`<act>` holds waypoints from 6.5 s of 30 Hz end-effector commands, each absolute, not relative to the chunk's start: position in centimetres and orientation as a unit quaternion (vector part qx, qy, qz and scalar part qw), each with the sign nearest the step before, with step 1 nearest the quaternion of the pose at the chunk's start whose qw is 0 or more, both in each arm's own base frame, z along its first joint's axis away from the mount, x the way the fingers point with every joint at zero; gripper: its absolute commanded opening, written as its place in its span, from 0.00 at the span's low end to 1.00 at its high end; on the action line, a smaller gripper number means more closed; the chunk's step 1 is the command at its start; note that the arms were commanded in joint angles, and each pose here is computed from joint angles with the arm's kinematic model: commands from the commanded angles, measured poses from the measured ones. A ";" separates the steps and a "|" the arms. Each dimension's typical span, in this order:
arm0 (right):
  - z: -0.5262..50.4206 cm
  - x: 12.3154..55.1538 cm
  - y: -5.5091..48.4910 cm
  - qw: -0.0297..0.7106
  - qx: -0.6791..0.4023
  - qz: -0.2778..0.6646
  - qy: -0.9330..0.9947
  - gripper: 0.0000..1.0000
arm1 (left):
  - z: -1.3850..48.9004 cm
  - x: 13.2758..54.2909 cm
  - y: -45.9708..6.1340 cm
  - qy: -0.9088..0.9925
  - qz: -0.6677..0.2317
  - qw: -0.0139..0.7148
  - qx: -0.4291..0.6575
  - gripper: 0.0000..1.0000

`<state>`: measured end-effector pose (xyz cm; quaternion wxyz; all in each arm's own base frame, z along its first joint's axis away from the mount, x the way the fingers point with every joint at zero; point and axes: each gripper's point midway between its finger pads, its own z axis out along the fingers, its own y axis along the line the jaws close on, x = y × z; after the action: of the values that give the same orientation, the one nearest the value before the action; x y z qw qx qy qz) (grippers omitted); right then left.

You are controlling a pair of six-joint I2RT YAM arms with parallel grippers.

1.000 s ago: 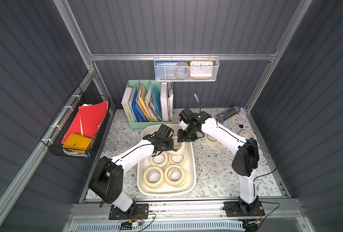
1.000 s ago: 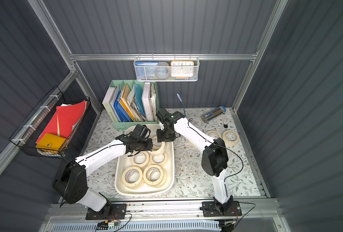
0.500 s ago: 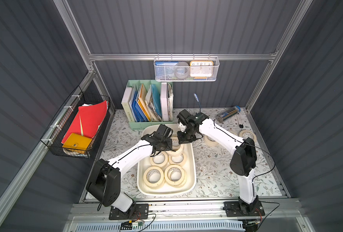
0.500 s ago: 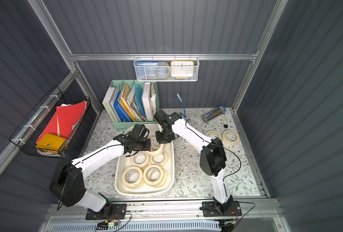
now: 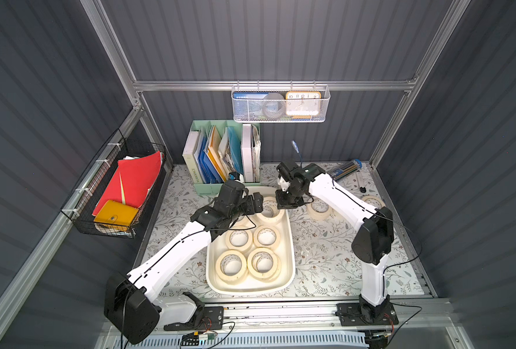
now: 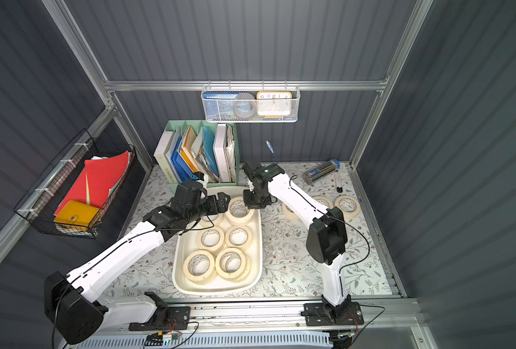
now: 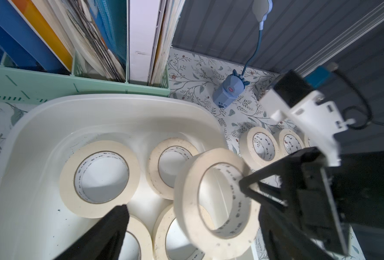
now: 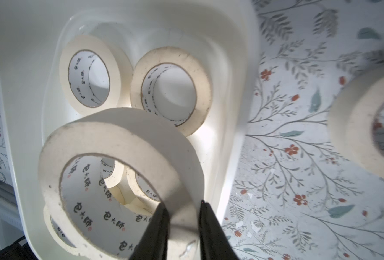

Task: Take out the art tape in the storage box
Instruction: Pick up the art tape from the storage box, then place the art tape at the center of the board, then pick up the art tape from the storage box.

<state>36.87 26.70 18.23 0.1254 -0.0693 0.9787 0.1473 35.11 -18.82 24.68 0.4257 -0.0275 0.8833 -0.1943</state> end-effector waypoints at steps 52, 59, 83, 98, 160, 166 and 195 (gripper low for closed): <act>6.2 45.5 17.7 0.123 -0.034 0.037 0.991 0.01 | 18.5 35.4 -18.8 0.912 -0.162 0.374 -0.041 0.96; 5.7 45.3 16.2 0.121 -0.024 0.018 0.992 0.06 | 18.2 35.3 -18.8 0.914 -0.162 0.371 -0.042 0.96; 18.8 37.5 19.3 0.180 -0.076 0.090 0.977 0.54 | 13.3 38.4 -19.3 0.931 -0.137 0.333 -0.059 0.94; 18.8 31.7 19.5 0.155 -0.073 0.111 0.979 0.54 | 9.7 43.3 -18.2 0.946 -0.103 0.306 0.000 0.81; 17.2 37.9 30.6 0.168 -0.102 0.181 0.964 0.55 | 17.4 43.1 -21.0 0.920 -0.080 0.369 0.102 0.20; 15.2 39.0 31.0 0.160 -0.104 0.162 0.968 0.56 | 17.7 42.6 -21.0 0.919 -0.086 0.372 0.098 0.20; 21.7 35.8 20.9 0.182 -0.041 0.090 0.978 0.00 | 23.5 38.4 -16.7 0.865 -0.154 0.477 -0.009 0.92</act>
<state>37.61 25.33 19.20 0.1718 -0.0598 0.9762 0.1183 38.06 -18.76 24.95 0.4852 0.0432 0.8566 -0.1701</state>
